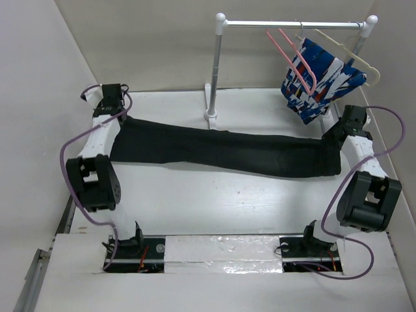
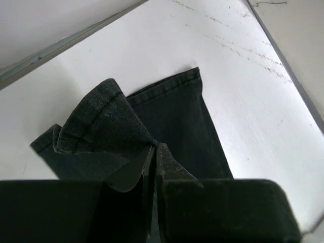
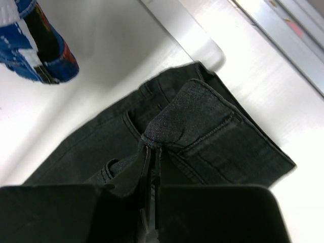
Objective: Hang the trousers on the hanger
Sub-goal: Fold the trousers at the center of the board.
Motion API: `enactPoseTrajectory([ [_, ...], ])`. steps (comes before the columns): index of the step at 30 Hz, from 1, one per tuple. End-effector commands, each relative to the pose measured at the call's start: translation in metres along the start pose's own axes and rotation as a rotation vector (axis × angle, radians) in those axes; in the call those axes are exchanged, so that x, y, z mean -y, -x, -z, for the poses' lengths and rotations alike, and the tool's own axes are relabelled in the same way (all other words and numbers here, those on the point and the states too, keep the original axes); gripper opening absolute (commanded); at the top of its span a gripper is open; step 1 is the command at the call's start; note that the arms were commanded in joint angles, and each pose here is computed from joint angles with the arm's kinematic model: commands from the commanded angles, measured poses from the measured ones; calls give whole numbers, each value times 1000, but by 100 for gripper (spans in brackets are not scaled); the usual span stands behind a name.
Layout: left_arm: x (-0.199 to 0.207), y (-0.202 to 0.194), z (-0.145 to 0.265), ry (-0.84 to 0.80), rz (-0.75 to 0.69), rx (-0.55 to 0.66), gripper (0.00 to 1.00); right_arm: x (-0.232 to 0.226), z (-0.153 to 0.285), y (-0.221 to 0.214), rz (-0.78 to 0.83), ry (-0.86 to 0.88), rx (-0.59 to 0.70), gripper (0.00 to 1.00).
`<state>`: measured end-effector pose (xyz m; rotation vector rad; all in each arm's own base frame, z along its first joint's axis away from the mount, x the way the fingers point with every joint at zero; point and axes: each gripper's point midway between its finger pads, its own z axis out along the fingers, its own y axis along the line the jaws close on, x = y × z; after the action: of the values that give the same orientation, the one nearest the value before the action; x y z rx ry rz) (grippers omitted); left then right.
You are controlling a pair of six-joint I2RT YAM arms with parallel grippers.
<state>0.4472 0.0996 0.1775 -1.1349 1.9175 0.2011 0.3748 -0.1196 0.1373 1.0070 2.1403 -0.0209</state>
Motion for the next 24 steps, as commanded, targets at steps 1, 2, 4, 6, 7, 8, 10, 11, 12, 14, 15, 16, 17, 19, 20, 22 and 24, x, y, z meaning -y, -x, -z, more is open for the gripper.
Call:
enactPoseTrajectory([
  [1, 9, 36, -25, 58, -16, 115, 0, -17, -9, 54, -21, 14, 177, 0],
  [2, 18, 43, -29, 44, -10, 126, 0, -20, -18, 50, -13, 13, 162, 0],
  [4, 28, 32, -48, 46, -32, 114, 0, -26, -24, 58, -11, 24, 172, 0],
  [6, 47, 34, -59, 29, -53, 128, 0, -34, -32, 57, -5, 37, 162, 0],
  [7, 51, 39, -63, 30, -58, 146, 0, -39, -33, 60, -10, 52, 166, 0],
  [8, 64, 42, -61, 8, -68, 162, 0, -41, -35, 59, -12, 60, 159, 0],
  [10, 76, 33, -71, -15, -123, 150, 5, -47, -38, 58, -4, 79, 162, 5],
  [11, 85, 39, -67, -16, -121, 166, 15, -48, -40, 56, -2, 86, 156, 11],
  [12, 85, 34, -67, 0, -135, 161, 28, -50, -41, 57, 3, 96, 159, 21],
  [14, 83, 34, -64, -8, -170, 168, 60, -52, -42, 54, 8, 105, 143, 55],
  [15, 84, 45, -53, -25, -152, 191, 68, -50, -41, 51, 9, 103, 139, 65],
  [16, 82, 44, -49, -27, -138, 186, 73, -52, -33, 55, 5, 116, 160, 79],
  [17, 76, 39, -47, -23, -137, 170, 77, -52, -28, 55, -1, 126, 168, 83],
  [19, 66, 42, -26, -21, -105, 159, 76, -47, -21, 46, -19, 139, 178, 86],
  [20, 51, 22, -26, -7, -95, 117, 75, -49, -3, 52, -31, 166, 216, 86],
  [22, 46, 19, -2, -73, -42, 94, 74, -38, 4, 34, -56, 173, 219, 86],
  [24, 24, -14, 2, -72, 1, 29, 74, -46, 31, 32, -75, 268, 259, 89],
])
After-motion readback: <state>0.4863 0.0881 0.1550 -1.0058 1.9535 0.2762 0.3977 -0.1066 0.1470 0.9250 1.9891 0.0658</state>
